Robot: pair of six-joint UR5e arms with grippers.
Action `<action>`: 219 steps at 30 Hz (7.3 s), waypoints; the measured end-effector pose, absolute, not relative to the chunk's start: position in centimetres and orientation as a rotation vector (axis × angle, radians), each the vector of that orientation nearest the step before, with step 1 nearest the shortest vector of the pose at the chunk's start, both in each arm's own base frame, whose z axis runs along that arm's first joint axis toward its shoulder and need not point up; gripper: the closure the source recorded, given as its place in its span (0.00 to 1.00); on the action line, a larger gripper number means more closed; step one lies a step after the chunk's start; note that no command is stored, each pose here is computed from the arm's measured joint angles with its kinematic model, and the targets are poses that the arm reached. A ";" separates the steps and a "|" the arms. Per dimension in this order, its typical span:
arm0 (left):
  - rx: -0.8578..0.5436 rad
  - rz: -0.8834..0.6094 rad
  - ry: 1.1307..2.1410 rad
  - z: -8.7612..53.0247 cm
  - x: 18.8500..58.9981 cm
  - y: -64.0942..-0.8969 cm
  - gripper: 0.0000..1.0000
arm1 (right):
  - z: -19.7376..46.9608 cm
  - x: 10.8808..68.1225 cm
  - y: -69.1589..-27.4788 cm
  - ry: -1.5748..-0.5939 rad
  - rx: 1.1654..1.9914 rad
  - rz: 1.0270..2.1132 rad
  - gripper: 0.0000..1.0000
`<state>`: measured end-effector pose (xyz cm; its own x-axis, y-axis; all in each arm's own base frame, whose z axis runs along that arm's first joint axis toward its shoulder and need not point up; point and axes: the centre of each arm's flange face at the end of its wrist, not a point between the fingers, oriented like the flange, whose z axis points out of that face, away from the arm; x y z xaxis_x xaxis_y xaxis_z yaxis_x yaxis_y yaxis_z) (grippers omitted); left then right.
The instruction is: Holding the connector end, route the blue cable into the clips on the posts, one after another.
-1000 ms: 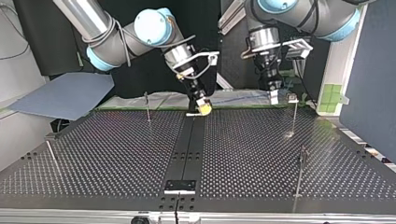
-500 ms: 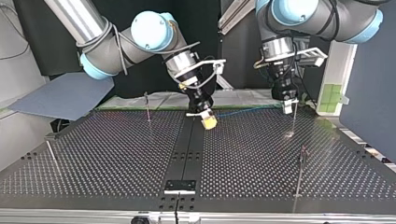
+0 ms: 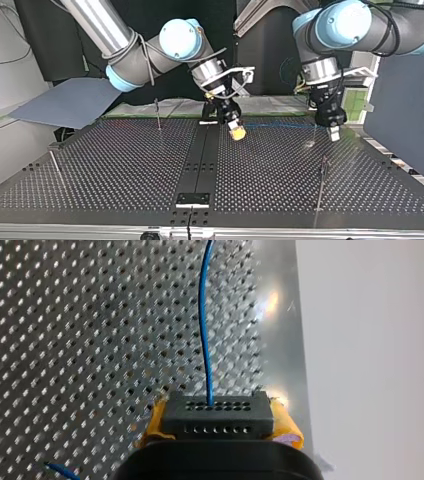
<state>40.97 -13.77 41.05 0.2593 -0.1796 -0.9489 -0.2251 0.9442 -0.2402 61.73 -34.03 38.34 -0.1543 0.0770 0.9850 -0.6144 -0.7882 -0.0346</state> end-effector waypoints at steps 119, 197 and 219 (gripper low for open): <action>-0.366 -0.280 1.251 41.8 56.5 -4.7 0.50 | 41.2 64.6 -45.3 -0.614 1.579 2.077 1.00; -0.212 -0.134 1.546 46.1 40.5 -10.7 0.00 | 40.7 63.2 -46.9 -0.654 1.600 2.048 1.00; -0.082 -0.029 1.566 47.8 40.5 -12.1 0.00 | 40.6 63.0 -47.1 -0.665 1.601 2.052 1.00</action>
